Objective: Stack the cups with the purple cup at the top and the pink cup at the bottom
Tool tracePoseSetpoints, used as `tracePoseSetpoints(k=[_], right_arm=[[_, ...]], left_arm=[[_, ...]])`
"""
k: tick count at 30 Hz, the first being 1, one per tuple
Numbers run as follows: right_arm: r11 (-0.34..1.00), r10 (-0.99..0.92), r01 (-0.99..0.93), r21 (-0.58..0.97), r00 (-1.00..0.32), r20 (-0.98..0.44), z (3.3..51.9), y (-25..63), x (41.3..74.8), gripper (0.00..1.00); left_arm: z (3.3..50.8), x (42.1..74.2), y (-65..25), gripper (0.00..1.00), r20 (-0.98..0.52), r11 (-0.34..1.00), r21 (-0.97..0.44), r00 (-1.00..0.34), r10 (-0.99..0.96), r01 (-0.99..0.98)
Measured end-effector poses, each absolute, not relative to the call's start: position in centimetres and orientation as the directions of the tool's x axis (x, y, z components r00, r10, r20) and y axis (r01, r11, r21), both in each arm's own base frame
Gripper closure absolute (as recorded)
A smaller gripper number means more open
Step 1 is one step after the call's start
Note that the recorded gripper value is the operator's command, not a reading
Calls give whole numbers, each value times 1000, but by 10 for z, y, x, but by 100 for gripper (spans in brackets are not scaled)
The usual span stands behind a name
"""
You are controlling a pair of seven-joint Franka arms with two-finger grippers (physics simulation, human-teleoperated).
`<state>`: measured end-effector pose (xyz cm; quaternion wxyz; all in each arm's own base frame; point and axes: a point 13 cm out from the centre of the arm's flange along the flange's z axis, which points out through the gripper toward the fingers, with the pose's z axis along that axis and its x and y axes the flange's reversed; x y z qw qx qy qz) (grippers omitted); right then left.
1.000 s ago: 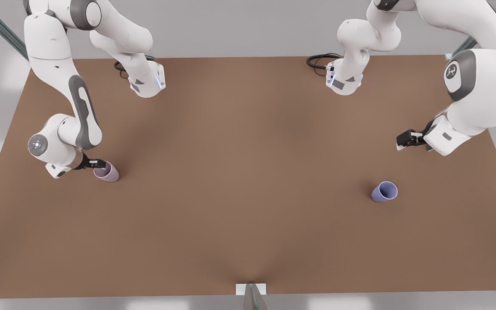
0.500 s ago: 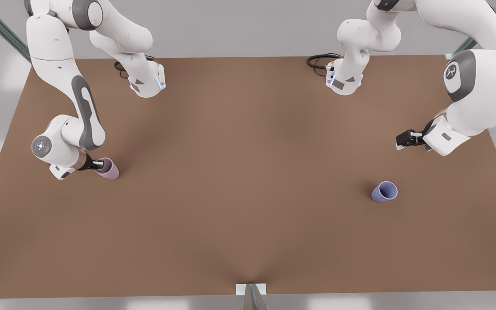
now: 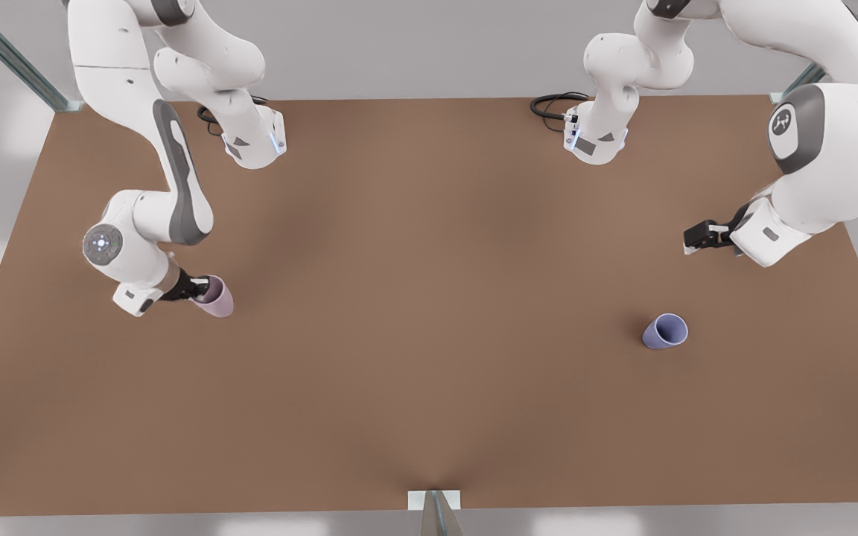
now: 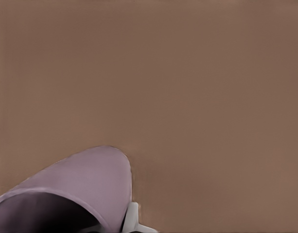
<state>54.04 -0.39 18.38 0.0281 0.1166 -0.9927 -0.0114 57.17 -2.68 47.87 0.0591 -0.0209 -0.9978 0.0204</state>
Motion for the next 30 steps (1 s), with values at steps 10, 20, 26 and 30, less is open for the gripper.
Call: tracePoseSetpoints(k=[10,20,26,30], right_arm=[[911,-412,-410,43,-911,31,193,225,544,79],[944,-321,-322,69,-947,-21,185,420,537,79],[971,-215,-214,110,-977,-4,159,517,498,79],[984,-140,-136,113,-990,29,134,546,469,79]], left_arm=[[467,576,-23,0,140,999,-33,-990,36,32],[450,575,-20,0,182,999,-32,-983,26,21],[403,575,-16,0,230,1000,-26,-973,14,8],[275,589,25,0,248,998,-9,-967,-60,-64]])
